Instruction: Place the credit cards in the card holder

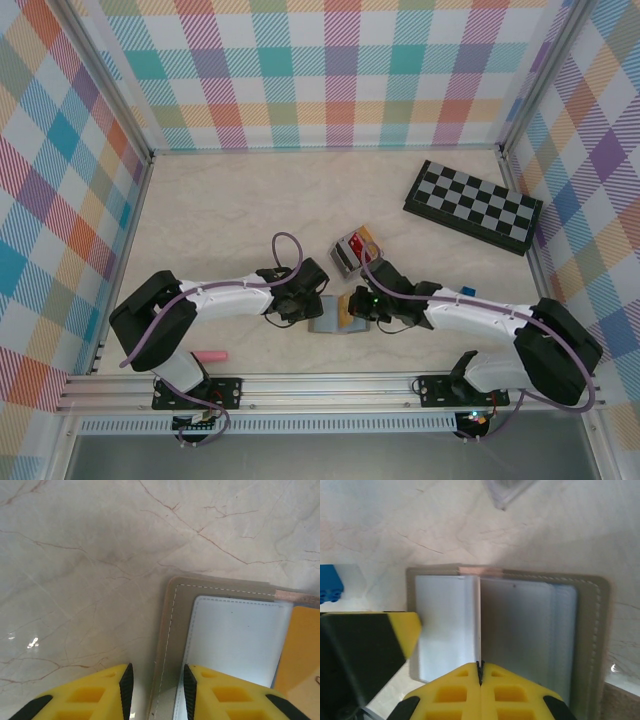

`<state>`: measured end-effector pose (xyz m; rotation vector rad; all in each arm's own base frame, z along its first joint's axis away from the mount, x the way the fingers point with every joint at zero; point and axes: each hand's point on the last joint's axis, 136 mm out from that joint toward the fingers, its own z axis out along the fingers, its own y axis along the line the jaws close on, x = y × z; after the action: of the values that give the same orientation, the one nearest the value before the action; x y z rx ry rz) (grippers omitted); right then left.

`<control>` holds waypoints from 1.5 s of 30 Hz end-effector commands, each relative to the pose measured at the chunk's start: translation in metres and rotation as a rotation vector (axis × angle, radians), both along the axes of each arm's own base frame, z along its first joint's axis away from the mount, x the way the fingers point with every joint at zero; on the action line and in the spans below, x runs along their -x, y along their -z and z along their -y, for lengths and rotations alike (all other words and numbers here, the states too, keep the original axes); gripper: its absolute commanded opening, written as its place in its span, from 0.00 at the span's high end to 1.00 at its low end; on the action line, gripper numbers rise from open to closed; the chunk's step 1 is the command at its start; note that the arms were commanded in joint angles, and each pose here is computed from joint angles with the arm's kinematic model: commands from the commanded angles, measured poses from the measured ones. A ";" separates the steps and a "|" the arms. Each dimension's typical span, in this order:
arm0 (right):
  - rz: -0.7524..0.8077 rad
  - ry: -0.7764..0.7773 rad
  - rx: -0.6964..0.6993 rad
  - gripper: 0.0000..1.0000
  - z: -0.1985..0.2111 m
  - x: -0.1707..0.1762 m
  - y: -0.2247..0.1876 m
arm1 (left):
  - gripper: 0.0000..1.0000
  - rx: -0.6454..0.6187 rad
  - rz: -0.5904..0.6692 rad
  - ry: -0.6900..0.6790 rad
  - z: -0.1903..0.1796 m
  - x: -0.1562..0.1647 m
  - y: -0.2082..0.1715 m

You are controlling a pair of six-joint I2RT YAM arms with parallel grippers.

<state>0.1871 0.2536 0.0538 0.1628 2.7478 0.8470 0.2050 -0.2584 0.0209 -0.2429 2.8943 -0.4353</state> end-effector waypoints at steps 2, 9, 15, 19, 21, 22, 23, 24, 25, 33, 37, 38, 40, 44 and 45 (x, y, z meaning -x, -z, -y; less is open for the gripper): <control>-0.001 0.019 -0.076 1.00 -0.009 0.001 0.005 | 0.66 -0.001 -0.025 0.007 0.000 0.002 0.003; -0.017 0.058 -0.122 1.00 -0.005 0.006 0.019 | 0.68 -0.012 -0.038 0.004 -0.003 0.005 0.009; -0.013 0.084 -0.181 1.00 -0.006 0.007 0.014 | 0.71 -0.029 -0.040 0.000 -0.007 0.006 0.011; 0.000 0.090 -0.208 1.00 -0.008 0.004 0.007 | 0.72 -0.035 -0.047 0.000 -0.008 0.007 0.015; -0.002 0.086 -0.218 1.00 -0.010 0.004 0.006 | 0.73 -0.039 -0.052 0.004 -0.008 0.008 0.018; 0.001 0.079 -0.222 1.00 -0.012 0.003 0.005 | 0.73 -0.038 -0.053 0.004 -0.008 0.008 0.018; -0.001 0.072 -0.221 1.00 -0.013 0.004 0.007 | 0.73 -0.038 -0.055 0.004 -0.008 0.008 0.019; -0.002 0.069 -0.220 1.00 -0.013 0.004 0.008 | 0.73 -0.039 -0.055 0.004 -0.008 0.008 0.019; -0.006 0.068 -0.220 1.00 -0.013 0.005 0.010 | 0.73 -0.038 -0.057 0.005 -0.008 0.008 0.020; -0.043 0.020 -0.177 1.00 -0.012 0.015 0.031 | 0.73 -0.040 -0.056 0.004 -0.008 0.008 0.019; -0.043 0.048 -0.167 1.00 -0.003 0.017 0.032 | 0.73 -0.046 -0.053 0.000 -0.011 0.009 0.018; -0.044 0.032 -0.188 1.00 -0.007 0.018 0.030 | 0.73 -0.045 -0.055 -0.003 -0.011 0.009 0.019; -0.050 -0.017 -0.139 1.00 -0.010 0.019 0.033 | 0.73 -0.040 -0.054 -0.002 -0.009 0.008 0.020; 0.002 -0.002 -0.046 1.00 0.006 0.008 0.035 | 0.75 -0.051 -0.062 0.006 -0.009 0.009 0.019; 0.008 0.009 -0.034 1.00 0.011 0.007 0.034 | 0.75 -0.053 -0.060 0.004 -0.010 0.009 0.019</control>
<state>0.1846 0.2638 0.0329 0.2147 2.6648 1.0489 0.2052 -0.2563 0.0187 -0.2497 2.9002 -0.4222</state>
